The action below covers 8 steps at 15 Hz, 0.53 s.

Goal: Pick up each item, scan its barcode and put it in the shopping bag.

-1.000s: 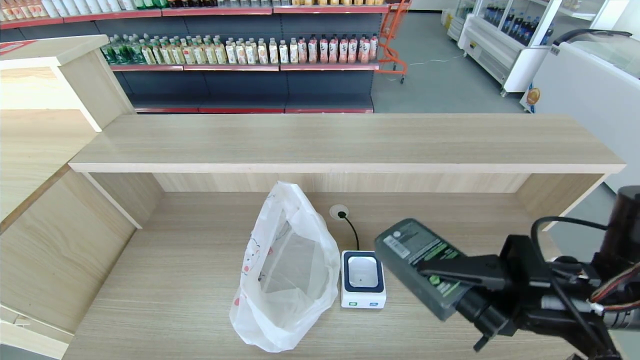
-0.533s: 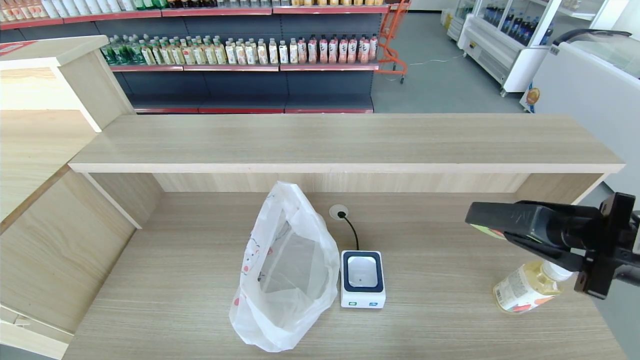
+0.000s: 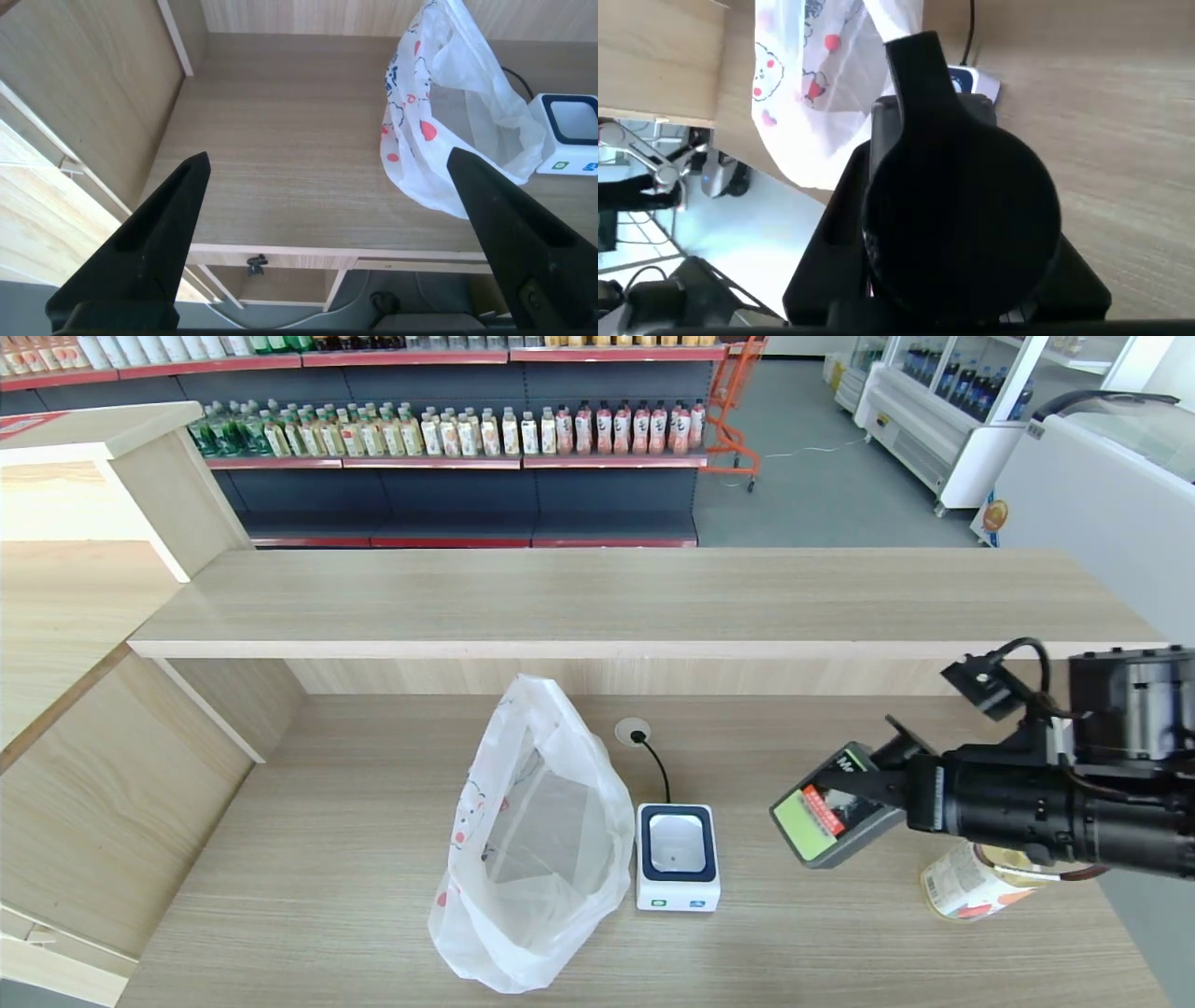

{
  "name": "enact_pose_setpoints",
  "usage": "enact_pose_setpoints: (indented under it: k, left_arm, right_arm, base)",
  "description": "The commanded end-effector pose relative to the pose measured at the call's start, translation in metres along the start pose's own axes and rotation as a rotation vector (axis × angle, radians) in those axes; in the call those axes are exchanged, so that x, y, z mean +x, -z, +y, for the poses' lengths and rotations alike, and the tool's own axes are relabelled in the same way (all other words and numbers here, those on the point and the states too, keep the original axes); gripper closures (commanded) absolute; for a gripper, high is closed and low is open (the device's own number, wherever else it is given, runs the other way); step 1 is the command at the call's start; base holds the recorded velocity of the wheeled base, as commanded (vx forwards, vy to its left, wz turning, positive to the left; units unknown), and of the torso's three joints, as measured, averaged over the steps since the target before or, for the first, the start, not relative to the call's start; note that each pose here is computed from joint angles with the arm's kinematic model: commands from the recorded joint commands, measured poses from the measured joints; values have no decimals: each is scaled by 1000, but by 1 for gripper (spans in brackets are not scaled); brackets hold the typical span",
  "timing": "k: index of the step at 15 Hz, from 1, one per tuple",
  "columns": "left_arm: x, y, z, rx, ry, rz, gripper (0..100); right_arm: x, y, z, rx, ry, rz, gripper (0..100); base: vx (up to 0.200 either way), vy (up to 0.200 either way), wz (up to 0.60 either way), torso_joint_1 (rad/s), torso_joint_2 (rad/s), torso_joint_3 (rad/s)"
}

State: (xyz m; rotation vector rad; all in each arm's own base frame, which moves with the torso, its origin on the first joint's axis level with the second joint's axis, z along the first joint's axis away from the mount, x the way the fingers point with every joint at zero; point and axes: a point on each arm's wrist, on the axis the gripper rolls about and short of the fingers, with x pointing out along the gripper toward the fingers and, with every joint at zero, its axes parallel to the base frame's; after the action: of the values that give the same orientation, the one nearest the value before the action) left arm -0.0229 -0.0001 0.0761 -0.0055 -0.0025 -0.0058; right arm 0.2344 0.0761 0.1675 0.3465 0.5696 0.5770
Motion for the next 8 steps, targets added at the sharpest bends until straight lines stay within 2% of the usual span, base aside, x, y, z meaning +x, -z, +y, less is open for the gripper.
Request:
enact_pose_setpoints:
  k: [1,3,8]
  left_arm:
    - [0,0,0,-1,0,-1,0]
    - [0,0,0,-1,0,-1,0]
    - [0,0,0,-1,0,-1,0]
  right_arm:
    - [64,19,2,79,38,158,100]
    - [89,28,4,70,65,198,100]
    - [137,30,12,27,67,190,100]
  base:
    - [0,0,0,0,0,0]
    - [0,0,0,0,0,0]
    - [0,0,0,0,0,0]
